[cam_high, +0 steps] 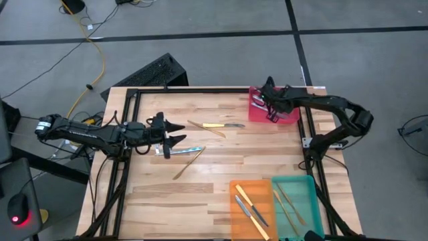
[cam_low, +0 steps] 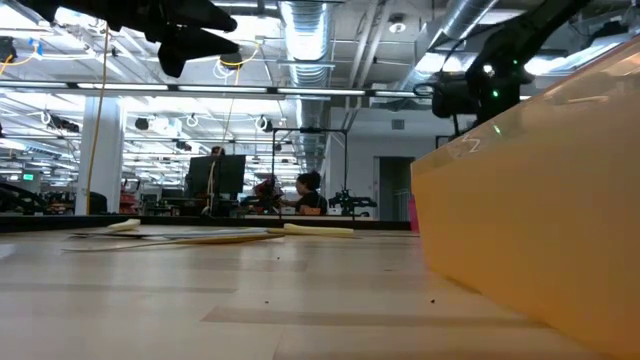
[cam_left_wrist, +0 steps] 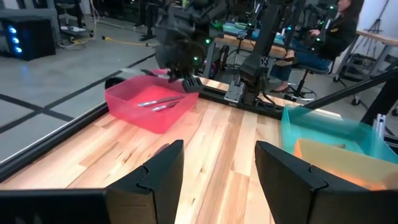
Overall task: Sort silverware by color (type)
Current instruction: Put the blue patterned knife into the red bin
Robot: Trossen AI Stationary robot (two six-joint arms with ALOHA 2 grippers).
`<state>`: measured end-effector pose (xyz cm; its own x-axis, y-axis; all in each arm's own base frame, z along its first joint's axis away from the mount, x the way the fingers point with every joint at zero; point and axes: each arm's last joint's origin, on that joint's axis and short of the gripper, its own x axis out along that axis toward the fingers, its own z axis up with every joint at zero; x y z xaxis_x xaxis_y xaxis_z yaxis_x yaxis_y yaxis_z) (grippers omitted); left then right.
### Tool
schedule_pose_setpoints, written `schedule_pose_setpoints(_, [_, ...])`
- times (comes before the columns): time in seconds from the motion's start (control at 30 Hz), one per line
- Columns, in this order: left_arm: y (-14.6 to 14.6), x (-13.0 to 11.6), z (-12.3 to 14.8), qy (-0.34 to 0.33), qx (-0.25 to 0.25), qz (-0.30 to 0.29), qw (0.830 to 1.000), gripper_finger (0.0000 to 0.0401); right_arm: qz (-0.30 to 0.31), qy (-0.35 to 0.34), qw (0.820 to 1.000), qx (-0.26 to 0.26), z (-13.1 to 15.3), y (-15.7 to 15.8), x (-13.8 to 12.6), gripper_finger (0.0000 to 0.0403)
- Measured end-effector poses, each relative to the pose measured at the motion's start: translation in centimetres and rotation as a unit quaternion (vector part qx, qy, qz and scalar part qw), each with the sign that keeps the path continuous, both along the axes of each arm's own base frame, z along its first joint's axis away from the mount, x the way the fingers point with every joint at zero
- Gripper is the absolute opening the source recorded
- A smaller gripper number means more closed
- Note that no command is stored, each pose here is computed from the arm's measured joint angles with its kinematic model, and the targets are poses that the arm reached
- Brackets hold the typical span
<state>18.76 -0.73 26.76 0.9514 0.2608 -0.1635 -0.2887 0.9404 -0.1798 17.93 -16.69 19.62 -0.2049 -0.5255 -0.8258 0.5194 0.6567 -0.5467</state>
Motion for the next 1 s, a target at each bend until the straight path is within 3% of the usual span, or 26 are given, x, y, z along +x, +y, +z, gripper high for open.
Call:
schedule_pose_setpoints(0.2, [0.1, 0.0, 0.0, -0.001, 0.000, 0.014, 1.000, 0.0180, 0.013, -0.024, 0.999, 0.041, -1.2, -0.7, -1.0, 0.0036])
schedule_pose_setpoints(1.0, [0.1, 0.0, 0.0, -0.001, -0.003, 0.014, 1.000, 0.0180, -0.007, -0.110, 0.989, 0.096, -1.6, -3.3, -3.1, 0.0038])
